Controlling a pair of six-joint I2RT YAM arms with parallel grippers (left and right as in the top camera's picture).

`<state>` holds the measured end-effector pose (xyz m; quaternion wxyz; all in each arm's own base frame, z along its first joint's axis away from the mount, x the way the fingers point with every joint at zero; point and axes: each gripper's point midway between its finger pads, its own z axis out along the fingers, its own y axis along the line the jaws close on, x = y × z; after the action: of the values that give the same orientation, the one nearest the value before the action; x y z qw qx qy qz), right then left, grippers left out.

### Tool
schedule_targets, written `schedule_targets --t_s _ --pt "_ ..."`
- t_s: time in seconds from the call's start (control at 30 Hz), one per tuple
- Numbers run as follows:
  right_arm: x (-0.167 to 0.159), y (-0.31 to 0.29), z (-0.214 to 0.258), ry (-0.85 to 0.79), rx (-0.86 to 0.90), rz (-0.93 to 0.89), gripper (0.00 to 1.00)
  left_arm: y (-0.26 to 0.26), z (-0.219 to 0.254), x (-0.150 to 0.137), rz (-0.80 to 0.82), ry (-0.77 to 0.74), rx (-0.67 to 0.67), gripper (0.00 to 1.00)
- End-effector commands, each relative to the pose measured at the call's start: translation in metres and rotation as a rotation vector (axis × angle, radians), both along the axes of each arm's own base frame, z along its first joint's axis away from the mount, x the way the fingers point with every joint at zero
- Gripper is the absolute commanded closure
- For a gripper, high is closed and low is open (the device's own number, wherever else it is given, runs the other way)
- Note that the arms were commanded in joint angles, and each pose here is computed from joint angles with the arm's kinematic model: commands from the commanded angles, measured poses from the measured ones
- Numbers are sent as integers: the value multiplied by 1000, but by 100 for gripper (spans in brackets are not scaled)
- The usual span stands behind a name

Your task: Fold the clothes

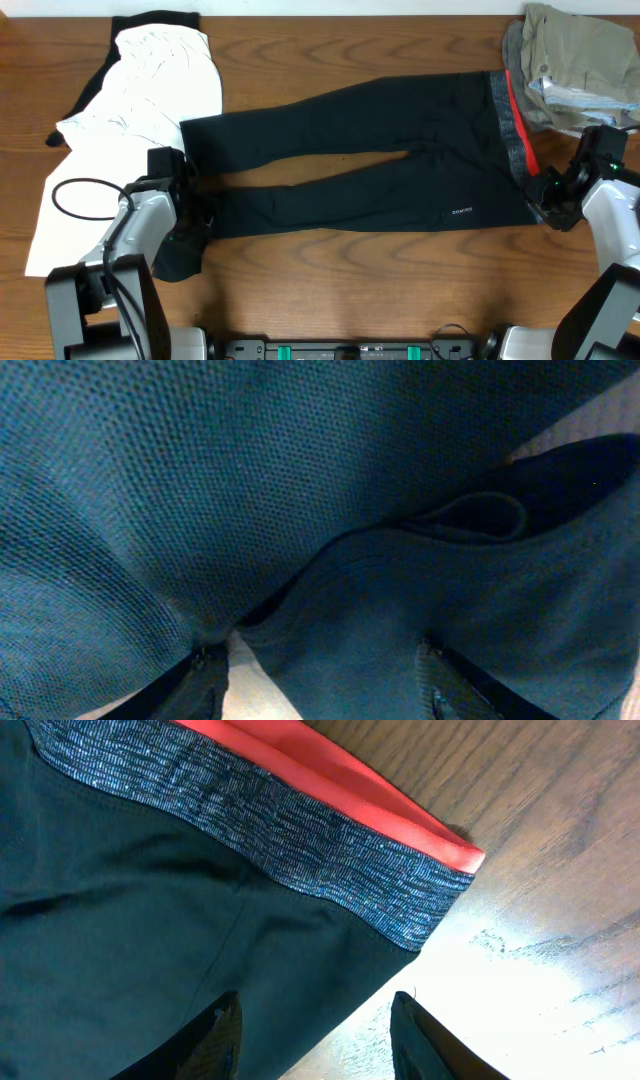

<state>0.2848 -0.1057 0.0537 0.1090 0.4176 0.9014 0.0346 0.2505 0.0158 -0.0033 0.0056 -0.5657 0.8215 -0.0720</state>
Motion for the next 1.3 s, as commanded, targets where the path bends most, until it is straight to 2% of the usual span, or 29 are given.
schedule_targets --t_s 0.0,0.13,0.2,0.23,0.3,0.37,0.43,0.8,1.03,1.27 --pt "-2 2 -1 10 -9 20 54 1 -13 -9 7 49 12 38" --pt "-2 2 -2 10 -9 20 54 2 -20 -4 7 45 13 38" --pt "-3 3 -2 13 -8 20 54 2 -25 -3 7 50 12 44" --pt "-3 3 -2 15 -7 20 54 2 -32 -5 7 69 9 57" --pt "-3 3 -2 16 -7 20 54 1 -40 -9 6 100 5 73" --pt "-4 3 -2 17 -6 20 54 1 -46 -14 -2 127 1 86" --pt "-4 3 -2 20 -5 20 54 0 -50 -17 -16 142 -1 94" --pt "-8 4 -3 37 -3 18 55 1 -51 -15 -17 136 0 94" --pt "-11 -15 -5 53 -98 -42 55 1 -51 -14 -28 132 1 94" --pt "-10 -11 -26 8 -90 -39 50 1 -51 -10 -33 115 3 94"
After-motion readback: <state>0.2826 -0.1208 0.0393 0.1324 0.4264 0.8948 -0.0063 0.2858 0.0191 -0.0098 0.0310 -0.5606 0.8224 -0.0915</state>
